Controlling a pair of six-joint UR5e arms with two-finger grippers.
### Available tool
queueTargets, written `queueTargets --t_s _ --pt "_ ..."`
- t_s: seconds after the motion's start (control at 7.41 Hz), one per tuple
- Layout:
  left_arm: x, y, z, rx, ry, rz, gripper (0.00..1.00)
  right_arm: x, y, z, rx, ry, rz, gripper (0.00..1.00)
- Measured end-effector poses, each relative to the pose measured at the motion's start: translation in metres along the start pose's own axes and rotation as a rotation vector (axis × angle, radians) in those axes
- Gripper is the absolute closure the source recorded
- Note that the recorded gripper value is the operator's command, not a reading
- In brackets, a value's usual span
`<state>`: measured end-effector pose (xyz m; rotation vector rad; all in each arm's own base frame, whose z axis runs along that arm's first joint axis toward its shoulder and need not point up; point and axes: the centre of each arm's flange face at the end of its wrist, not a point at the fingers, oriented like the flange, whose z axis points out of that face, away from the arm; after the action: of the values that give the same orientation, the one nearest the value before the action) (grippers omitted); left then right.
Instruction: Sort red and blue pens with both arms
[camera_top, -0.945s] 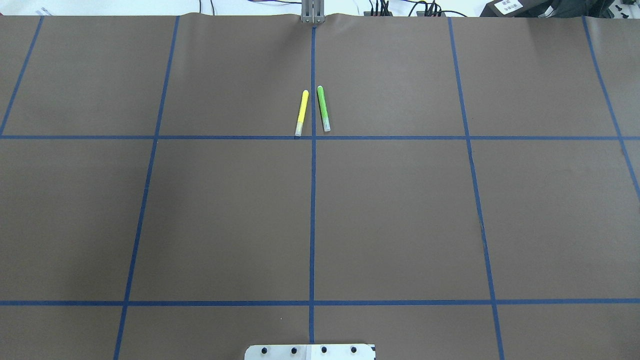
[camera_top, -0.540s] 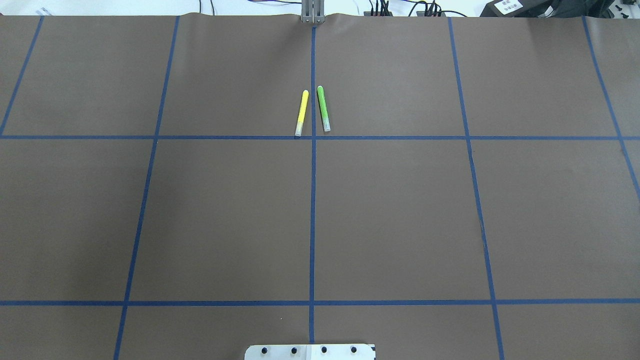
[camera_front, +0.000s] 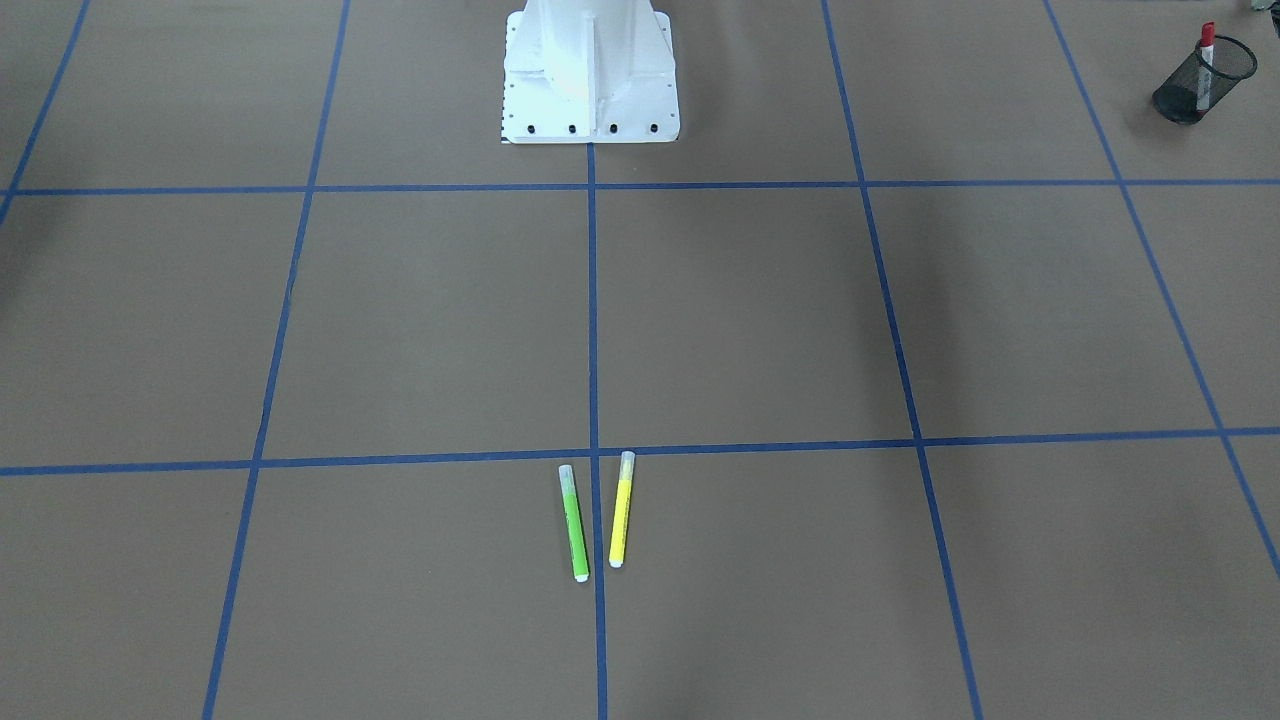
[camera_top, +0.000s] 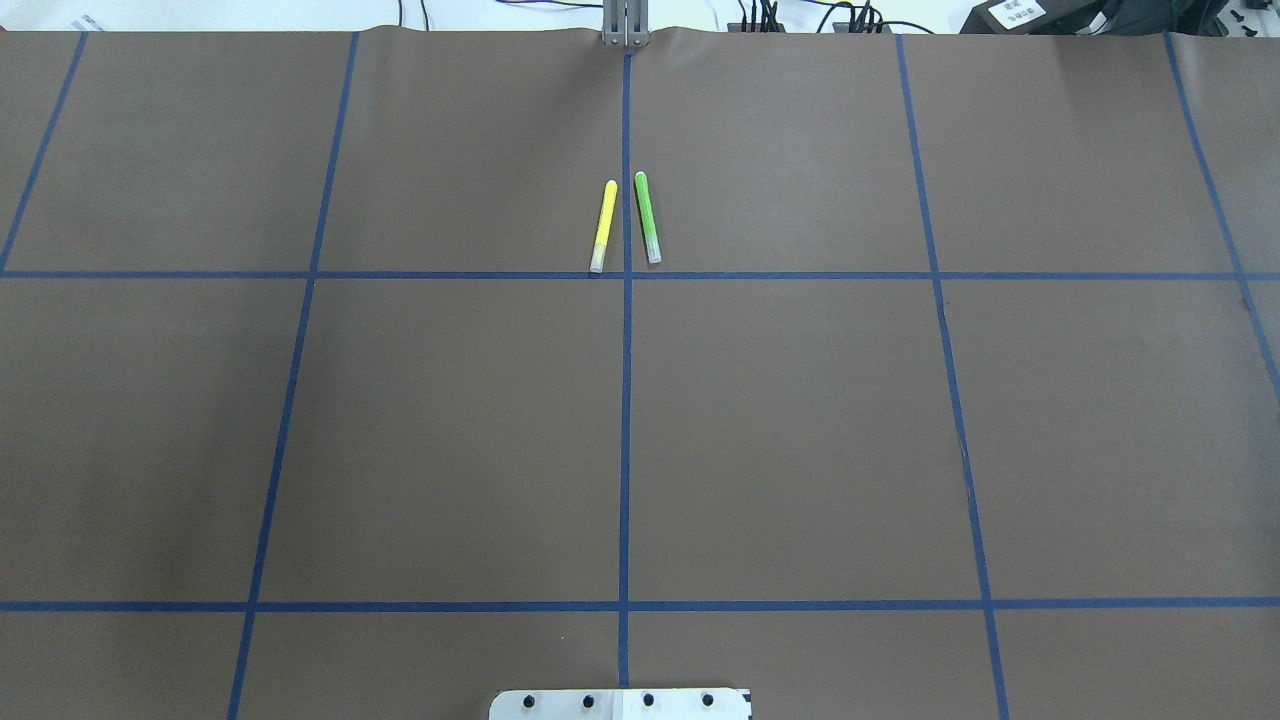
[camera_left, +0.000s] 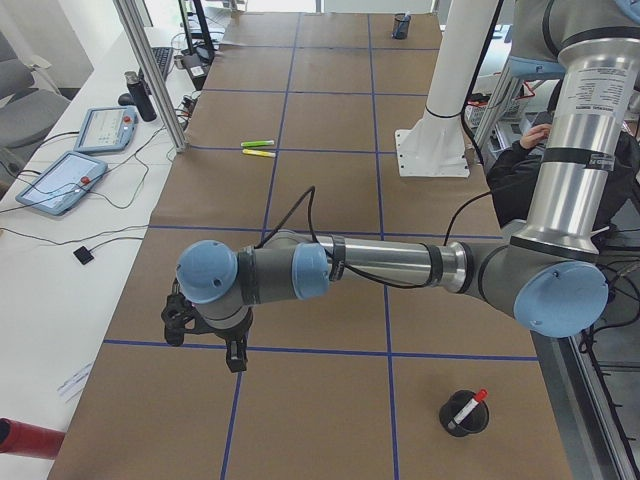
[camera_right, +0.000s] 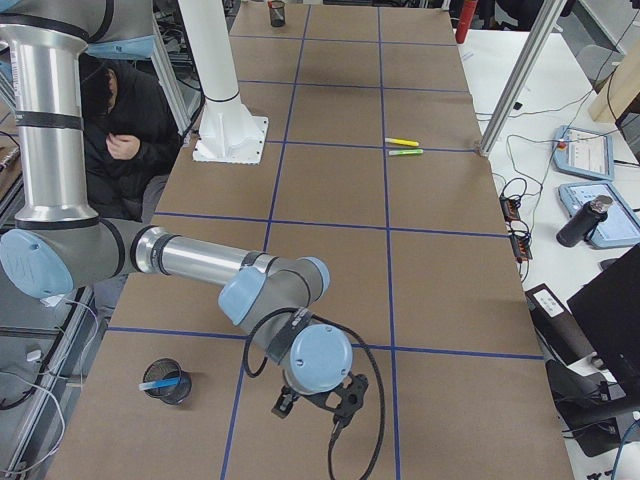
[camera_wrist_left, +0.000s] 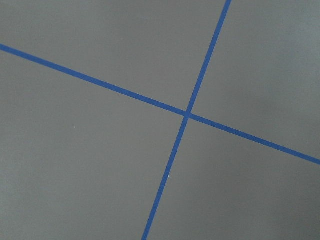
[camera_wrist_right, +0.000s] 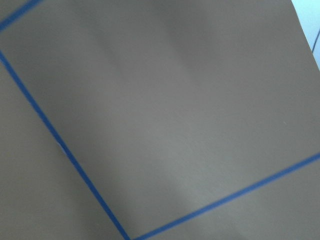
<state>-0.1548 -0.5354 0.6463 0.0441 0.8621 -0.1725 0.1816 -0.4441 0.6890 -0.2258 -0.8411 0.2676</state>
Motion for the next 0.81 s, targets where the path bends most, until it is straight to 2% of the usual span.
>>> queueTargets --t_s 0.14,0.27,0.4,0.54,0.81 --pt "-0.017 0.005 0.017 0.041 -0.001 0.051 0.00 -0.026 -0.016 0.001 0.050 0.015 -0.073 0.00" --pt "-0.023 0.010 0.025 0.068 -0.014 0.060 0.00 -0.046 -0.026 0.002 0.096 0.022 -0.072 0.00" --pt "-0.010 0.009 0.028 0.088 -0.057 0.037 0.00 -0.066 -0.031 0.005 0.118 0.021 -0.035 0.00" --pt "0.016 0.009 0.035 0.099 -0.107 0.029 0.00 -0.082 -0.033 0.010 0.121 0.013 -0.010 0.00" --pt "0.057 0.025 0.043 0.096 -0.138 0.046 0.00 -0.115 -0.034 0.025 0.094 -0.006 -0.004 0.00"
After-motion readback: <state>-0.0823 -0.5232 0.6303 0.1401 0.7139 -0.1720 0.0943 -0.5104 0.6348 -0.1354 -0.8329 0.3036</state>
